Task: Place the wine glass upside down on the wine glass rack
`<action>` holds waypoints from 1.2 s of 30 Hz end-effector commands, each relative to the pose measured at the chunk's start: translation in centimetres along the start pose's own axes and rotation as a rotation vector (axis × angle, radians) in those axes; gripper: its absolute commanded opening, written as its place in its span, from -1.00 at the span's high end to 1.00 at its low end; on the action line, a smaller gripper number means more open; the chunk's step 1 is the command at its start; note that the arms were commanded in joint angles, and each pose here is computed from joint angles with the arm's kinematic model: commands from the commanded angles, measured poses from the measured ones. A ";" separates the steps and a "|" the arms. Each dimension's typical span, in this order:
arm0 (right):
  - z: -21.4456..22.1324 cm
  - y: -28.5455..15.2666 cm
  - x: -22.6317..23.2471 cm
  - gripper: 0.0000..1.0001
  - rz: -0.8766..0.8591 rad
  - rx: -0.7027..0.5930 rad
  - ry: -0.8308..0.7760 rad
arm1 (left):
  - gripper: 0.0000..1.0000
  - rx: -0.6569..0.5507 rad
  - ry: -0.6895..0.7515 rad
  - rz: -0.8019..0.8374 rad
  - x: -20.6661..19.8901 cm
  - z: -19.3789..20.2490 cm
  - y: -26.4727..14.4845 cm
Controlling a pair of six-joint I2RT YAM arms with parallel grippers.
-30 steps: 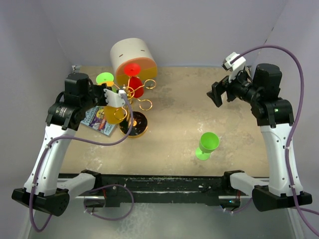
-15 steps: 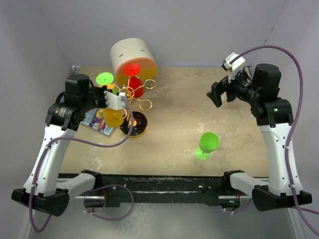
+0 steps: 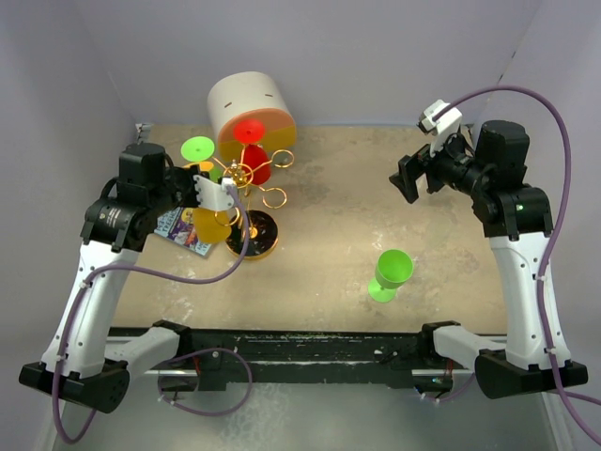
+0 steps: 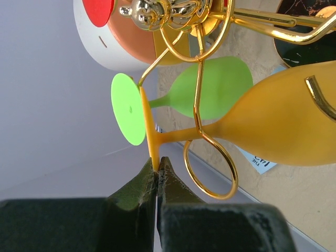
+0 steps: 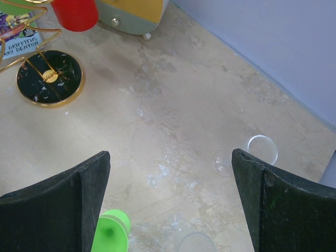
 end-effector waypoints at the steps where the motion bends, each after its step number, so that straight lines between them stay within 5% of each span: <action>1: -0.9 -0.4 -0.2 -1.00 0.008 -0.030 -0.027 | 1.00 -0.047 0.035 -0.048 1.4 -1.3 -1.6; 36: -0.4 -0.5 -0.1 -1.00 0.014 -0.027 -0.032 | 0.99 0.007 0.087 -0.038 0.7 -0.7 -2.8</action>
Point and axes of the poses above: each gripper's point midway between its finger pads, its own y axis out along the fingers, its own x axis along the line the jaws close on, z = x × y, the point moved 1 cm from there along -y, back along the fingers, and after that the axes turned 6 degrees about -y, right-handed, at the moved point
